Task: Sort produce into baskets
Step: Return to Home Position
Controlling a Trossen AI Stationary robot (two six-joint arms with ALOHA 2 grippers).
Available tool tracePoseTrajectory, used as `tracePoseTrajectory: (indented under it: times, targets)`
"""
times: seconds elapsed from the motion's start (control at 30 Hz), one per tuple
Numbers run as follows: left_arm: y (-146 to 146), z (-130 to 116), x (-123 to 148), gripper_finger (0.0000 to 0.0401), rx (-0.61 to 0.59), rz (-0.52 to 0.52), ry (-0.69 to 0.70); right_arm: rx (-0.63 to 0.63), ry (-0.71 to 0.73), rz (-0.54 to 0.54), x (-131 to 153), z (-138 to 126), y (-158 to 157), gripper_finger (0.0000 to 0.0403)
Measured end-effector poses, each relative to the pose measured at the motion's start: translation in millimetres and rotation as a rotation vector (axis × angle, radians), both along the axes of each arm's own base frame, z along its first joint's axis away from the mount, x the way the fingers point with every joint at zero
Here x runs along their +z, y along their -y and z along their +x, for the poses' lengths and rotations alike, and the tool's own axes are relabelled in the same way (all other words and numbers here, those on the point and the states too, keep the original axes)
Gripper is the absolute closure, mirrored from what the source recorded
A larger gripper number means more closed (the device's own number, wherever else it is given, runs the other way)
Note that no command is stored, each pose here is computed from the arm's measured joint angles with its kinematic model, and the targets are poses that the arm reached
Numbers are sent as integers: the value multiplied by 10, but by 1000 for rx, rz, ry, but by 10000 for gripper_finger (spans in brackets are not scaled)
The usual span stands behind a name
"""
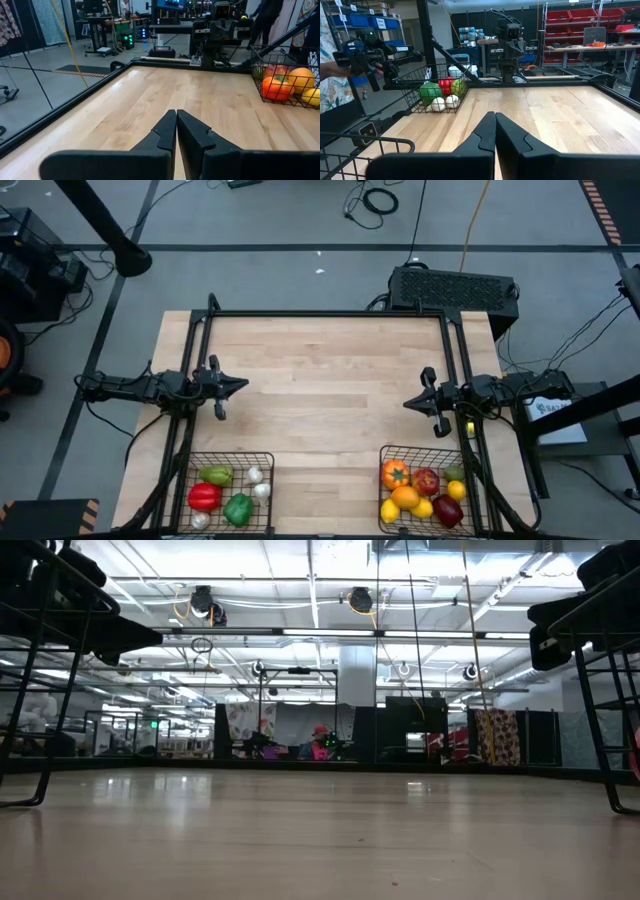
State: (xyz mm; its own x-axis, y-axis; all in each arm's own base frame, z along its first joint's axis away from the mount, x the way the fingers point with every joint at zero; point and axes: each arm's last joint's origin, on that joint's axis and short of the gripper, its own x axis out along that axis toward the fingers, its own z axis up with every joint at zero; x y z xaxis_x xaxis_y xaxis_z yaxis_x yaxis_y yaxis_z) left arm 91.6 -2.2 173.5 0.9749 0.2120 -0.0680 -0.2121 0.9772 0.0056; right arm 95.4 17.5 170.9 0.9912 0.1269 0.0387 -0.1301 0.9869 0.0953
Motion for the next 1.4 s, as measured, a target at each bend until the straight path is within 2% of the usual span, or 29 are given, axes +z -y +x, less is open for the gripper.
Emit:
tracePoseTrajectory:
  times: [0.47, 0.57, 0.73, 1.03, 1.3, 1.4]
  targets:
    - [0, 0, -1, 379, 0, 1, 0, 0, 0, 0, 0, 0, 0, 403]
    - [1, 1, 3, 379, -1, -27, 11, 0, 0, 0, -1, 0, 0, 403]
    - [38, 7, 0, 379, -125, -52, 9, 0, 0, 0, -1, 0, 0, 403]
    - [69, 10, 17, 379, -235, -37, 25, 0, 0, 0, -1, 0, 0, 403]
    - [69, 10, 57, 379, -237, 14, 60, 0, 0, 0, 0, 0, 0, 403]
    - [52, 17, 65, 379, -177, 44, 89, 0, 0, 0, 0, 0, 0, 403]
